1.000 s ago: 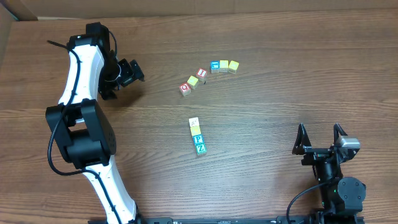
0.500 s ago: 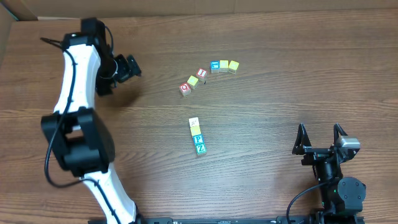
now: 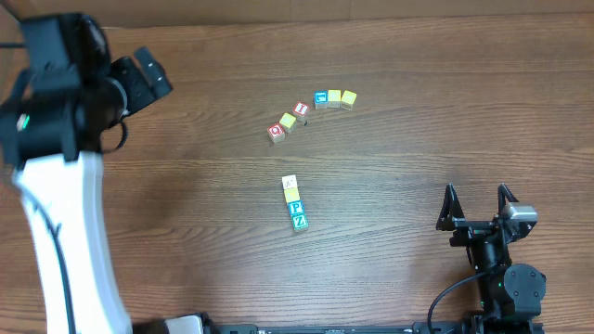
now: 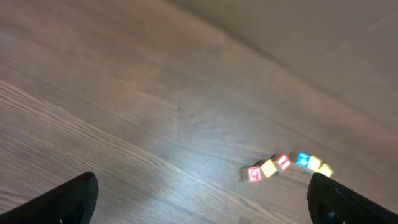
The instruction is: Flip 4 blocks
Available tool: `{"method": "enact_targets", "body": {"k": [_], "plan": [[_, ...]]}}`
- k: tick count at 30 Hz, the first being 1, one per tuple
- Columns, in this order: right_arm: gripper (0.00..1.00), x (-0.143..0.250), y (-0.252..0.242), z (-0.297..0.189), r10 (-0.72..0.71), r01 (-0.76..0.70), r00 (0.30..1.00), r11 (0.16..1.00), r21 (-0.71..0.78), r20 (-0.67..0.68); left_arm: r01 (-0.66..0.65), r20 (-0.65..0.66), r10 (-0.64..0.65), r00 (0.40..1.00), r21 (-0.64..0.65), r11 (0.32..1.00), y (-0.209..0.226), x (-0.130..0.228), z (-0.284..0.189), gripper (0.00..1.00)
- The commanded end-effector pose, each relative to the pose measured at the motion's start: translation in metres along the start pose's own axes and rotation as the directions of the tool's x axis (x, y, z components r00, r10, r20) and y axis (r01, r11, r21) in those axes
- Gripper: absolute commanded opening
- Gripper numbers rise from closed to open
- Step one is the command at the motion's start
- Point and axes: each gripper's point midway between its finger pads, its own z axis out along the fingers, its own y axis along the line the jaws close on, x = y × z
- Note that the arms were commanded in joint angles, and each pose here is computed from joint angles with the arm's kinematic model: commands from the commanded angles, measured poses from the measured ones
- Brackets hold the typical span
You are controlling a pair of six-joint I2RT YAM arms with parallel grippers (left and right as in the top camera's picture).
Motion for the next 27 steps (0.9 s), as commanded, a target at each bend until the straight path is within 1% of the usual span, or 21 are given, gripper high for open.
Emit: {"method": "enact_targets", "body": {"k": [1,5,8,11,15,17,22,27], "plan": [[1.00,0.002,0.002,0.000,-0.018,0.018,1.000,1.000,-0.014,0.004,-0.005,0.130,0.002,0.991,0.025,1.000,0.000,-0.007,-0.054,1.00],[1.00,0.002,0.002,0.000,-0.018,0.018,1.000,1.000,-0.014,0.004,-0.010,0.227,-0.005,0.974,0.065,0.998,0.001,-0.006,-0.099,1.00],[1.00,0.002,0.002,0.000,-0.018,0.018,1.000,1.000,-0.014,0.004,-0.013,0.266,-0.009,0.964,0.082,0.997,0.002,-0.003,-0.119,1.00],[1.00,0.002,0.002,0.000,-0.018,0.018,1.000,1.000,-0.014,0.004,-0.021,0.284,-0.011,0.959,0.112,0.993,-0.001,0.000,-0.131,1.00],[1.00,0.002,0.002,0.000,-0.018,0.018,1.000,1.000,-0.014,0.004,-0.043,0.261,-0.008,0.965,0.189,0.981,-0.014,0.007,-0.136,1.00],[1.00,0.002,0.002,0.000,-0.018,0.018,1.000,1.000,-0.014,0.004,-0.048,0.265,-0.008,0.964,0.202,0.978,-0.016,0.008,-0.140,1.00],[1.00,0.002,0.002,0.000,-0.018,0.018,1.000,1.000,-0.014,0.004,-0.054,0.326,-0.014,0.945,0.201,0.978,-0.010,0.012,-0.164,1.00],[1.00,0.002,0.002,0.000,-0.018,0.018,1.000,1.000,-0.014,0.004,-0.087,0.391,0.012,0.920,0.175,0.981,0.004,0.029,-0.189,1.00]]}}
